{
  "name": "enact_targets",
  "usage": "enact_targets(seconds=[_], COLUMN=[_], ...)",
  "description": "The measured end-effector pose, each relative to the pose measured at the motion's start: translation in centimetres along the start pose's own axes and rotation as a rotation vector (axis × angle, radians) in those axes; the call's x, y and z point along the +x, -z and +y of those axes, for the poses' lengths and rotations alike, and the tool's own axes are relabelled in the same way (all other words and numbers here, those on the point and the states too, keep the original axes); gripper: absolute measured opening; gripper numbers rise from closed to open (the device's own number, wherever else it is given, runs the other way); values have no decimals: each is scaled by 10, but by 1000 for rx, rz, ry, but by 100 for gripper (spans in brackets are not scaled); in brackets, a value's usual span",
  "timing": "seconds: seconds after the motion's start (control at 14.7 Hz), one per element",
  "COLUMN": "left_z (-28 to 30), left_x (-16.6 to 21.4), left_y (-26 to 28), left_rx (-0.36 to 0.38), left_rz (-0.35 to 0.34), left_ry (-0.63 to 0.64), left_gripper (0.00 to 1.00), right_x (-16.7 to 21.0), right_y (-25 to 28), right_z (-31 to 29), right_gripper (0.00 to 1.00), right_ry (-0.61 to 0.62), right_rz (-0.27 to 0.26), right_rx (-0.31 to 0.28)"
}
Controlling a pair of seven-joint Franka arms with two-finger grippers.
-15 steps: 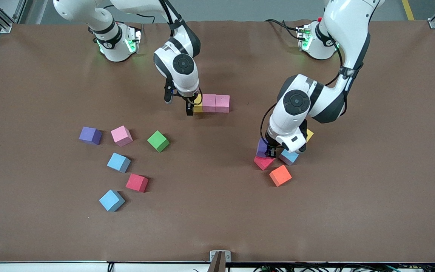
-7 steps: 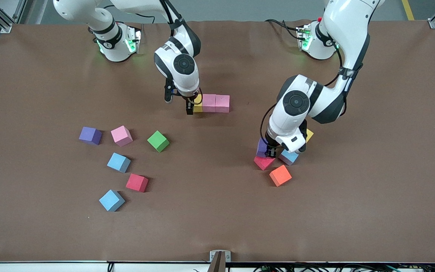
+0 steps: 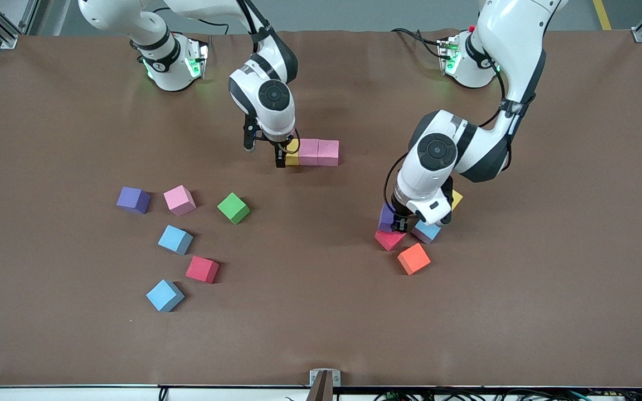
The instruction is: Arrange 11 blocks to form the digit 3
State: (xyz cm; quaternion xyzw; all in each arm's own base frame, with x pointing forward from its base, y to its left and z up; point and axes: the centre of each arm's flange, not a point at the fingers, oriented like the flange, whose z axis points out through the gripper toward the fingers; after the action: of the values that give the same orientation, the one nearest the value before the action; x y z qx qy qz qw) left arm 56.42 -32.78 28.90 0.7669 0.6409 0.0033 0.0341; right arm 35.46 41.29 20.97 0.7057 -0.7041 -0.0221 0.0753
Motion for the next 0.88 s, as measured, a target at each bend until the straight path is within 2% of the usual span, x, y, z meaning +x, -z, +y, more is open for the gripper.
enact_targets(seconds=[0.48, 0.88], left_z=[0, 0], left_x=[0, 0], left_y=[0, 0], left_rx=[0, 0], left_rz=[0, 0], left_ry=[0, -1], left_gripper=[55, 55], right_x=[0, 15], right_y=[22, 62], right_z=[3, -4], right_gripper=[100, 100], right_ry=[25, 179], right_rz=[-2, -26], right_rx=[-10, -7])
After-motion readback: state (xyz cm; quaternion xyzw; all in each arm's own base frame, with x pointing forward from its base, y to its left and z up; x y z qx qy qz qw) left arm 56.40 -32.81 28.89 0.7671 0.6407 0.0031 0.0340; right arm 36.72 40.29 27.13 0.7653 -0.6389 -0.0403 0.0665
